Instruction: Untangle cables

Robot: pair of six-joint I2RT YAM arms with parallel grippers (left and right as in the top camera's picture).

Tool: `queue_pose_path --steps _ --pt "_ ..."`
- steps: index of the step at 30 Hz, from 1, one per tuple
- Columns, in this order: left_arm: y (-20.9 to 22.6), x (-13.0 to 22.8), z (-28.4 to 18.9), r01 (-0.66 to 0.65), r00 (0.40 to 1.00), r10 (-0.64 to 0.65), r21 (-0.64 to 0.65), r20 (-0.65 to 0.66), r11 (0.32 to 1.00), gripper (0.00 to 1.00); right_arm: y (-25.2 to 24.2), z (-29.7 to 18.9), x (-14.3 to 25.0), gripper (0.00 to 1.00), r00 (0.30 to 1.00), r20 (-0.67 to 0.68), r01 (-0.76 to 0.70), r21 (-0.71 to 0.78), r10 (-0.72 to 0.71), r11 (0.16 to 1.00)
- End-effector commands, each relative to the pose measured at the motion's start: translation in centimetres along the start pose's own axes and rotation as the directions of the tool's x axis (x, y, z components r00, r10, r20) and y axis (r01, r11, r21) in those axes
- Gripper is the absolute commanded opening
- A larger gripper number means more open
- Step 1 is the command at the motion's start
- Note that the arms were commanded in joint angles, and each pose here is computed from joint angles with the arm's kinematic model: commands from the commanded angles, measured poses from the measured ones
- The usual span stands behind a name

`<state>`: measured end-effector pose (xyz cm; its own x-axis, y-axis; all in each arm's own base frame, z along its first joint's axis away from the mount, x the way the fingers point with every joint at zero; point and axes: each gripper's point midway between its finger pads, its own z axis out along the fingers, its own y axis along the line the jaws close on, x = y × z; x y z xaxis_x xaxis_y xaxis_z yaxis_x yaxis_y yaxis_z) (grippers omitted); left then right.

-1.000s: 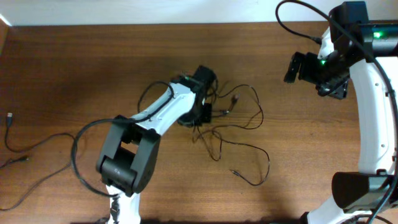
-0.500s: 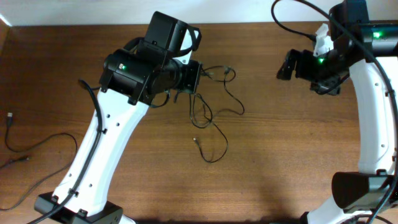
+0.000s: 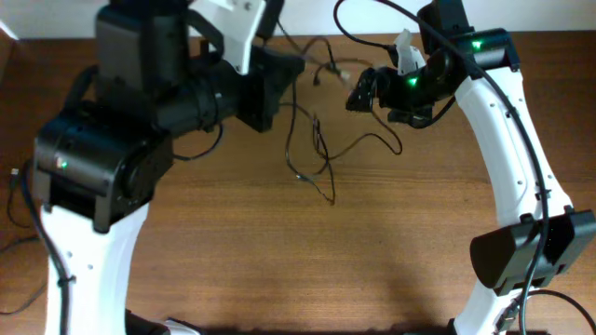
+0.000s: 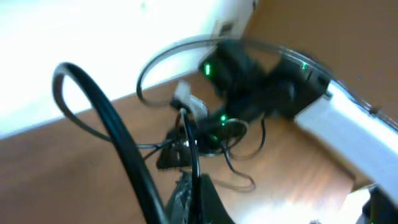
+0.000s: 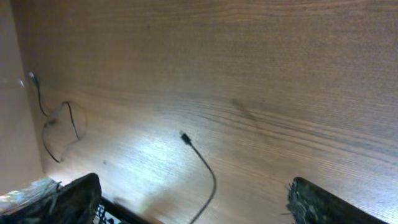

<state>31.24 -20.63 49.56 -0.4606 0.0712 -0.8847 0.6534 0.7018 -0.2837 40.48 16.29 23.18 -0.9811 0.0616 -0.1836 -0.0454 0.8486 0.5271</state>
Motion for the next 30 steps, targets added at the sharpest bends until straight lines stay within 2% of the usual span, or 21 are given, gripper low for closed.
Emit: queue_pose_path --steps 1,3,6,8,11,12,13,14,15,16,17,18,19,22,24,25,26,28,30 --pt "-0.3 -2.6 -2.5 0.037 0.993 -0.036 -0.004 0.114 0.999 0.0 0.9 -0.5 -0.6 0.96 1.0 0.011 0.007 -0.087 -0.006 0.996" --pt "1.0 -3.0 -2.8 0.086 0.988 -0.079 -0.047 0.134 0.995 0.0 2.3 -1.8 -0.9 0.96 0.999 0.014 0.047 -0.248 -0.045 0.968" --pt "1.3 -3.0 -2.9 0.092 0.987 -0.084 -0.055 0.138 0.994 0.0 4.9 -3.4 -0.4 0.96 0.993 0.016 0.11 -0.441 -0.115 0.891" --pt "1.3 -3.0 -2.9 0.092 0.987 -0.084 -0.056 0.138 0.994 0.0 6.5 -3.4 0.9 0.96 0.987 -0.01 0.136 -0.499 -0.163 0.856" --pt "2.3 -3.1 -3.0 0.1 0.985 -0.082 -0.111 0.151 0.989 0.0 8.2 -2.0 3.3 0.95 0.973 -0.087 0.137 -0.515 -0.211 0.846" --pt "3.0 -3.3 -3.1 0.106 0.984 -0.081 -0.15 0.161 0.983 0.0 8.7 -1.1 4.4 0.86 0.964 -0.129 0.135 -0.519 -0.233 0.844" --pt "3.6 -3.4 -3.2 0.11 0.982 -0.078 -0.185 0.172 0.977 0.0 8.9 -0.3 5.3 0.73 0.954 -0.16 0.137 -0.517 -0.253 0.845" --pt "5.2 -3.9 -3.7 0.123 0.976 -0.066 -0.276 0.205 0.953 0.0 8.6 0.6 6.0 0.61 0.945 -0.191 0.134 -0.512 -0.264 0.849" --pt "7.8 -4.8 -5.1 0.153 0.963 -0.039 -0.427 0.265 0.891 0.0 7.2 2.1 6.9 0.42 0.939 -0.246 0.102 -0.465 -0.239 0.879" --pt "8.9 -5.4 -5.9 0.171 0.955 -0.021 -0.487 0.297 0.856 0.0 5.8 2.9 7.2 0.3 0.938 -0.274 0.08 -0.427 -0.213 0.901" --pt "9.2 -5.8 -6.3 0.178 0.949 -0.01 -0.508 0.317 0.843 0.0 5.0 3.2 7.3 0.22 0.938 -0.288 0.058 -0.415 -0.192 0.908" --pt "9.5 -6.3 -6.8 0.188 0.94 0.005 -0.527 0.342 0.829 0.0 3.9 3.5 7.3 0.08 0.939 -0.299 0.033 -0.407 -0.168 0.913" --pt "9.7 -7.1 -7.2 0.197 0.928 0.021 -0.539 0.372 0.819 0.0 3.1 3.7 7.2 0.04 0.942 -0.299 0.022 -0.403 -0.155 0.915" --pt "9.6 -8.2 -7.6 0.204 0.909 0.043 -0.534 0.414 0.821 0.0 0.4 3.8 6.5 0.04 0.95 -0.293 0.006 -0.335 -0.11 0.942" --pt "9.7 -7.8 -7.5 0.219 0.912 0.021 -0.531 0.409 0.818 0.0 0.3 3.3 5.9 0.07 0.957 -0.275 -0.014 -0.364 -0.093 0.931" --pt "10.0 -7.0 -7.1 0.261 0.914 -0.034 -0.522 0.404 0.812 0.0 1.3 2.9 5.8 0.2 0.958 -0.265 -0.016 -0.421 -0.106 0.907" --pt "10.3 -6.2 -6.6 0.288 0.917 -0.074 -0.521 0.393 0.804 0.0 2.7 2.5 5.8 0.27 0.96 -0.239 0.01 -0.492 -0.146 0.871" --pt "11.9 -3.3 -4.5 0.406 0.903 -0.241 -0.524 0.355 0.749 0.0 5.1 2.2 5.8 0.47 0.955 -0.166 0.116 -0.552 -0.246 0.825" --pt "13.1 -0.9 -2.6 0.48 0.877 -0.356 -0.54 0.322 0.692 0.0 7.2 1.8 6.1 0.5 0.94 -0.102 0.215 -0.566 -0.326 0.796"
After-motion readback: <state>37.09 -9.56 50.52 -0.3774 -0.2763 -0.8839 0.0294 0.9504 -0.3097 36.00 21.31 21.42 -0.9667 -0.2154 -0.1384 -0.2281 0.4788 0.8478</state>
